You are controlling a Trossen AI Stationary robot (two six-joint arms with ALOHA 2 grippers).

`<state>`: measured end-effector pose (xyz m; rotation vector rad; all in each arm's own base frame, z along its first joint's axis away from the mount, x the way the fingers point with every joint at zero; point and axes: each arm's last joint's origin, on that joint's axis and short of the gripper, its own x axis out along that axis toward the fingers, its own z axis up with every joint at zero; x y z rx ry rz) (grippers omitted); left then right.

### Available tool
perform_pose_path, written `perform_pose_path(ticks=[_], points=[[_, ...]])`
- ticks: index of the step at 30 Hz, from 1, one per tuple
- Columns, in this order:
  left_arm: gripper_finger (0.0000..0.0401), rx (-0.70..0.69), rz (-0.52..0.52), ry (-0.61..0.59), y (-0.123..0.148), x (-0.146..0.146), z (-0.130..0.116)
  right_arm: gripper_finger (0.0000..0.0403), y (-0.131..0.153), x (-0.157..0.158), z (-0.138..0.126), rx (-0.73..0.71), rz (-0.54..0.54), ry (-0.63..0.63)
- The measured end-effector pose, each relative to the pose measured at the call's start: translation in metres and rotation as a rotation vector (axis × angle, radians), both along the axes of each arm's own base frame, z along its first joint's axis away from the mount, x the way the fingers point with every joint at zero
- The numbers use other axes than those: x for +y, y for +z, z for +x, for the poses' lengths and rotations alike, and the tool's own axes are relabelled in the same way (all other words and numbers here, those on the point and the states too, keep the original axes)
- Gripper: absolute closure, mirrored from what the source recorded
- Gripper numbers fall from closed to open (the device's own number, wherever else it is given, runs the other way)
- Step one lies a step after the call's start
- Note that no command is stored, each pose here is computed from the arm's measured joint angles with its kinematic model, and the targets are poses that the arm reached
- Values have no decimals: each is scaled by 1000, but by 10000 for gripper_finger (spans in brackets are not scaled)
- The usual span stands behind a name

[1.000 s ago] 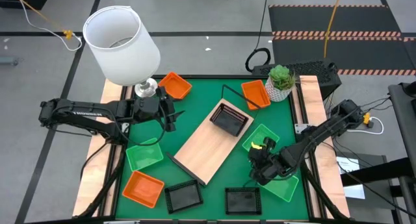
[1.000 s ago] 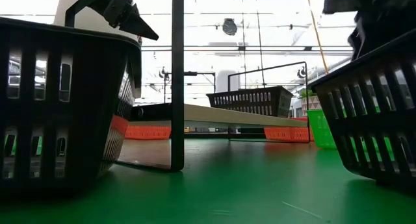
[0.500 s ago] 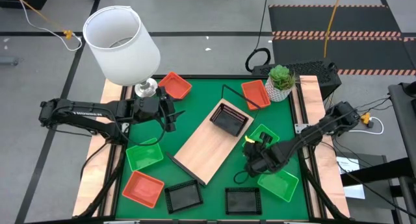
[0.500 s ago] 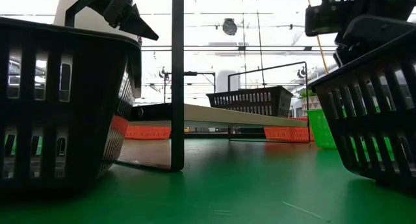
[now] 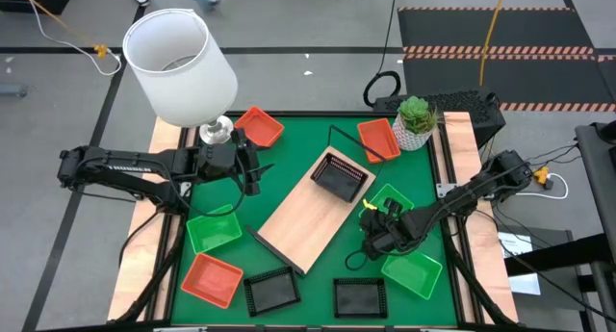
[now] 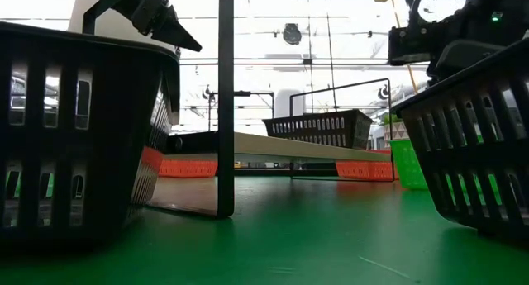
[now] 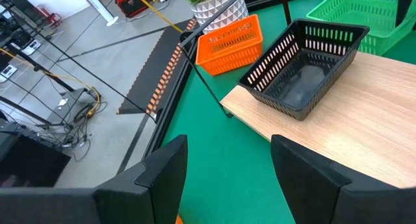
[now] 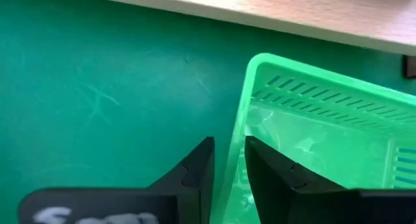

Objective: Stack baskets on shelf by color
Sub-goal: Put the top right green bin on the shelf

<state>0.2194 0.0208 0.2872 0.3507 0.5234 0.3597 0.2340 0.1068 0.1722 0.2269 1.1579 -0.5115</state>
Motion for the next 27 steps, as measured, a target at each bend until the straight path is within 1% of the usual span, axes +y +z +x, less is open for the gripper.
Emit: perform_pose_path(ticks=[4,6,10,15,18,27], points=[[178,0,0,0,0,0,0,382,-1,1,-1,24,43,-18],[178,0,1,0,0,0,0,393,-1,1,-2,30,59,-26],[178,2,4,-1,0,0,0,386,2,4,-4,23,99,-40],[178,3,6,-3,0,0,0,396,17,13,-5,5,186,0],[178,3,6,-3,0,0,0,395,28,19,-6,0,188,26],[178,2,6,-3,0,0,0,398,73,35,-12,57,155,88]])
